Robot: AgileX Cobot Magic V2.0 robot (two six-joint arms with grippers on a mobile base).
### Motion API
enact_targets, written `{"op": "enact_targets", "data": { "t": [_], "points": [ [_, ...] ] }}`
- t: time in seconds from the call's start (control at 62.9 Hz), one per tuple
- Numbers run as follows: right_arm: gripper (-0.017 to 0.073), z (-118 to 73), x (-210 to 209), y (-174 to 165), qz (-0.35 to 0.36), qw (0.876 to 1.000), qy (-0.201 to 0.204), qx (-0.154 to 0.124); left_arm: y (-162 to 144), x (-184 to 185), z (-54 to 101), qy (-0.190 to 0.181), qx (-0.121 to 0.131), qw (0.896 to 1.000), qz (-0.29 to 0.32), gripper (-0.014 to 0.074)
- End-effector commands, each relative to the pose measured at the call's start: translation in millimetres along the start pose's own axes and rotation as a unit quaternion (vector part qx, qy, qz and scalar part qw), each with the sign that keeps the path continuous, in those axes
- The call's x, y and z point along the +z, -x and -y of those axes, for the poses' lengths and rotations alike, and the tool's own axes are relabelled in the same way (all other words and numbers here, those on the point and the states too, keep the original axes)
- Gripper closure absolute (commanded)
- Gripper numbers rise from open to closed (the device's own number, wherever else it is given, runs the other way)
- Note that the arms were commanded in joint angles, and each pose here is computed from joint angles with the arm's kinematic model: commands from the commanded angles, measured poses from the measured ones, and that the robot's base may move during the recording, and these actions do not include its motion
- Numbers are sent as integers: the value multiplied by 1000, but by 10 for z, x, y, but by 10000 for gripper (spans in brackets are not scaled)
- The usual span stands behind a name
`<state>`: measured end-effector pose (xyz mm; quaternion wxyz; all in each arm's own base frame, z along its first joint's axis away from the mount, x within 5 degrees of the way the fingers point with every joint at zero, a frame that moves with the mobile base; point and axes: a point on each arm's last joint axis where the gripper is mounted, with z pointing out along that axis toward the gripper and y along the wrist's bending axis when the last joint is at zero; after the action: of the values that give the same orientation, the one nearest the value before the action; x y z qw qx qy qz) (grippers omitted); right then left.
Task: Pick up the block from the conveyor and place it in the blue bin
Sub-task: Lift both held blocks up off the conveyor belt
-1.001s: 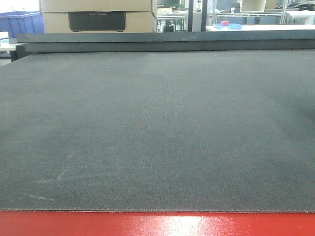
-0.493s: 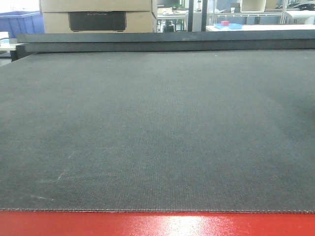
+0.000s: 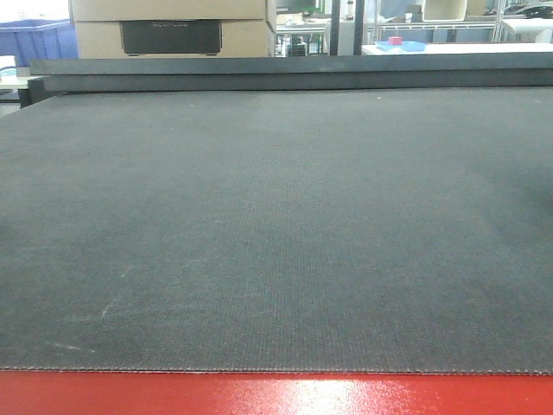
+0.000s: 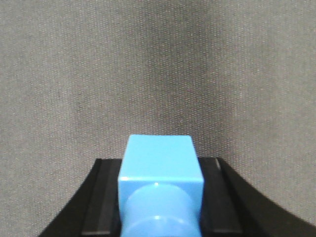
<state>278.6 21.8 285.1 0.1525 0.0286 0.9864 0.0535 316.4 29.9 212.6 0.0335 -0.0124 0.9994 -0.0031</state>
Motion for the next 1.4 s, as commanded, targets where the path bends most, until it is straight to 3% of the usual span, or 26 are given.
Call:
{"op": "enact_targets", "data": {
  "t": [0.0, 0.381, 0.461, 0.667, 0.826, 0.953, 1.017, 1.144, 1.255, 1.382],
  "points": [
    [725, 1, -31, 13, 11, 1000, -2, -5, -8, 39, 18, -5, -7, 1000, 7, 239],
    [725, 1, -31, 14, 12, 1000, -2, -5, -9, 59, 20, -5, -8, 1000, 12, 267],
    [725, 1, -31, 14, 12, 1000, -2, -5, -11, 59, 20, -5, -8, 1000, 11, 325],
    [725, 1, -31, 14, 12, 1000, -2, -5, -30, 50, 31, -11, -11, 1000, 3, 708],
    [725, -2, -82, 1, 19, 1000, -2, -16, -49, -101, 54, -17, -8, 999, 32, 705],
    [725, -22, -155, 14, 48, 998, 5, -39, -71, -357, 98, -26, 28, 994, 98, 705],
    [725, -41, -197, 27, 68, 996, 13, -52, -87, -497, 126, -24, 37, 989, 139, 705],
    [720, -82, -292, 30, 111, 991, 34, -66, -128, -710, 205, -42, 24, 973, 226, 705],
    [720, -70, -312, -27, 151, 986, 34, -64, -242, -849, 343, -69, 10, 948, 311, 705],
    [720, -35, -295, -167, 200, 977, 30, -61, -467, -960, 539, -77, 35, 917, 391, 705]
  ]
}}
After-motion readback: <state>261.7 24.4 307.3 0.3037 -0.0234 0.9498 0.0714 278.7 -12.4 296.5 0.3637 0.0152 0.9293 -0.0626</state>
